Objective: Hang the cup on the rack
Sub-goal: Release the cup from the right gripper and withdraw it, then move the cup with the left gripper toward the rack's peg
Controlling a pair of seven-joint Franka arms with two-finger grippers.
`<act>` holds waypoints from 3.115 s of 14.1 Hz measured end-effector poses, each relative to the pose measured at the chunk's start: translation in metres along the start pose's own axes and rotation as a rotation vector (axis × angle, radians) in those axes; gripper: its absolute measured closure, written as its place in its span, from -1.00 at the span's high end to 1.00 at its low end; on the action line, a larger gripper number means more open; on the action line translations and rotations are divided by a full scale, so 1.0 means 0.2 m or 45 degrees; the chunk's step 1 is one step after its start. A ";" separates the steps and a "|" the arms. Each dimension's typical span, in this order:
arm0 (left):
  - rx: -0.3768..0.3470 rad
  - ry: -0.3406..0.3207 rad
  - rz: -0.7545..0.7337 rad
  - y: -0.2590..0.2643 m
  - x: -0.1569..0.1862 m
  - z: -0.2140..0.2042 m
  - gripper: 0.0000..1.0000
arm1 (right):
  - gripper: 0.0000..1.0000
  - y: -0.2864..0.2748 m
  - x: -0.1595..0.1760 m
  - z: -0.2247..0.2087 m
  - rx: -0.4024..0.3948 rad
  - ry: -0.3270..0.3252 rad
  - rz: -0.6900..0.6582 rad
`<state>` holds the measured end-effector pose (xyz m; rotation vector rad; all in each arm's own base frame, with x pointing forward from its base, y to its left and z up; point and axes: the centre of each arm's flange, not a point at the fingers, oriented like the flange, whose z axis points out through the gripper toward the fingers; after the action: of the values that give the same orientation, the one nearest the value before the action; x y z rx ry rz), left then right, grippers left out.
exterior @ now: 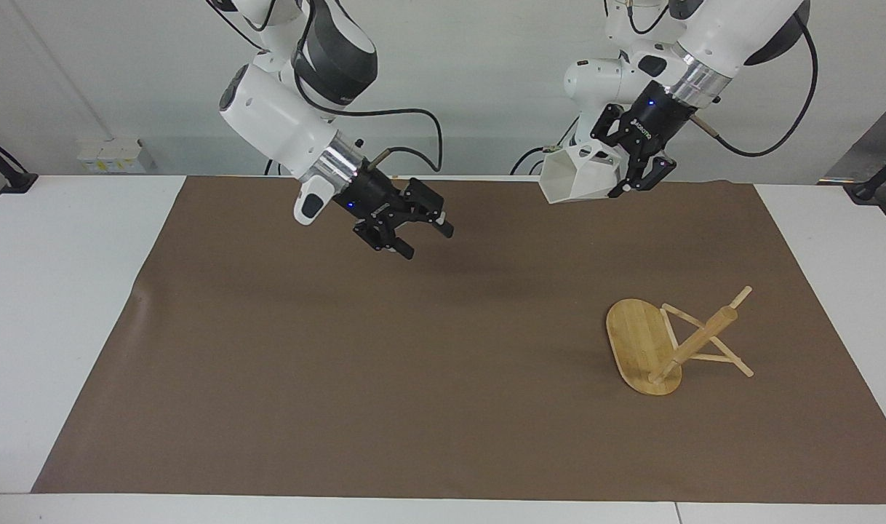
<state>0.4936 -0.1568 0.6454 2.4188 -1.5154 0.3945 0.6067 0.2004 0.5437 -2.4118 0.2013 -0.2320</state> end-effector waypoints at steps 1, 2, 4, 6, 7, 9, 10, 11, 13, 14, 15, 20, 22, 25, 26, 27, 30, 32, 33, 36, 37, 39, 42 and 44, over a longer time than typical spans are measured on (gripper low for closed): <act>0.013 -0.016 -0.076 0.00 -0.01 0.00 0.38 | 1.00 0.07 0.02 -0.01 -0.067 0.013 -0.020; 0.031 -0.036 -0.135 0.00 0.00 0.00 0.38 | 1.00 0.15 0.05 -0.03 -0.153 0.019 -0.049; 0.051 -0.053 -0.234 0.01 0.00 0.00 0.38 | 1.00 0.31 0.09 -0.08 -0.361 0.021 -0.121; 0.056 -0.057 -0.316 0.00 -0.01 0.01 0.38 | 1.00 0.45 0.13 -0.13 -0.539 0.011 -0.169; 0.060 -0.056 -0.365 -0.01 -0.02 0.03 0.38 | 1.00 0.51 0.15 -0.17 -0.613 0.005 -0.182; 0.081 -0.041 -0.452 -0.04 -0.04 0.08 0.38 | 1.00 0.62 0.17 -0.24 -0.747 -0.013 -0.227; 0.091 -0.032 -0.496 -0.05 -0.05 0.11 0.38 | 1.00 0.67 0.19 -0.28 -0.796 -0.025 -0.263; 0.097 -0.029 -0.542 -0.07 -0.07 0.14 0.38 | 1.00 0.73 0.20 -0.33 -0.828 -0.038 -0.287; 0.104 -0.031 -0.622 -0.12 -0.12 0.16 0.38 | 1.00 0.83 0.22 -0.43 -0.858 -0.069 -0.287; 0.103 -0.036 -0.660 -0.15 -0.15 0.18 0.38 | 1.00 0.86 0.22 -0.46 -0.870 -0.083 -0.279; 0.104 -0.037 -0.689 -0.18 -0.17 0.21 0.38 | 1.00 0.87 0.22 -0.50 -0.887 -0.095 -0.271; 0.106 -0.033 -0.780 -0.32 -0.19 0.45 0.38 | 1.00 0.79 0.23 -0.75 -0.938 -0.142 -0.265; 0.110 -0.027 -0.839 -0.37 -0.19 0.53 0.38 | 1.00 0.77 0.23 -0.84 -0.944 -0.156 -0.258; 0.124 -0.006 -0.951 -0.44 -0.20 0.64 0.38 | 1.00 0.73 0.23 -0.92 -0.947 -0.160 -0.250; 0.129 0.001 -0.978 -0.46 -0.20 0.66 0.38 | 1.00 0.72 0.23 -0.94 -0.947 -0.161 -0.249; 0.132 0.007 -1.002 -0.47 -0.20 0.67 0.38 | 1.00 0.72 0.23 -0.94 -0.946 -0.162 -0.248; 0.142 0.025 -1.082 -0.48 -0.20 0.68 0.38 | 1.00 0.72 0.23 -0.94 -0.946 -0.164 -0.249; 0.151 0.039 -1.109 -0.50 -0.20 0.70 0.38 | 1.00 0.71 0.23 -0.94 -0.945 -0.164 -0.251; 0.155 0.045 -1.116 -0.51 -0.20 0.72 0.38 | 1.00 0.71 0.23 -0.94 -0.945 -0.164 -0.251; 0.158 0.045 -1.140 -0.56 -0.23 0.79 0.38 | 1.00 0.71 0.23 -0.94 -0.945 -0.166 -0.251; 0.159 0.045 -1.147 -0.57 -0.24 0.80 0.38 | 1.00 0.71 0.23 -0.94 -0.945 -0.168 -0.250; 0.162 0.047 -1.158 -0.59 -0.25 0.79 0.38 | 1.00 0.71 0.22 -0.93 -0.944 -0.170 -0.251; 0.165 0.054 -1.174 -0.59 -0.25 0.78 0.38 | 1.00 0.69 0.22 -0.91 -0.942 -0.178 -0.262; 0.164 0.059 -1.195 -0.59 -0.23 0.77 0.38 | 1.00 0.69 0.21 -0.90 -0.941 -0.182 -0.259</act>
<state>0.5939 -0.1234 0.4762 2.8400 -0.2209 0.3269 0.5975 -0.0245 0.5905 -3.1744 -0.0386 -0.0779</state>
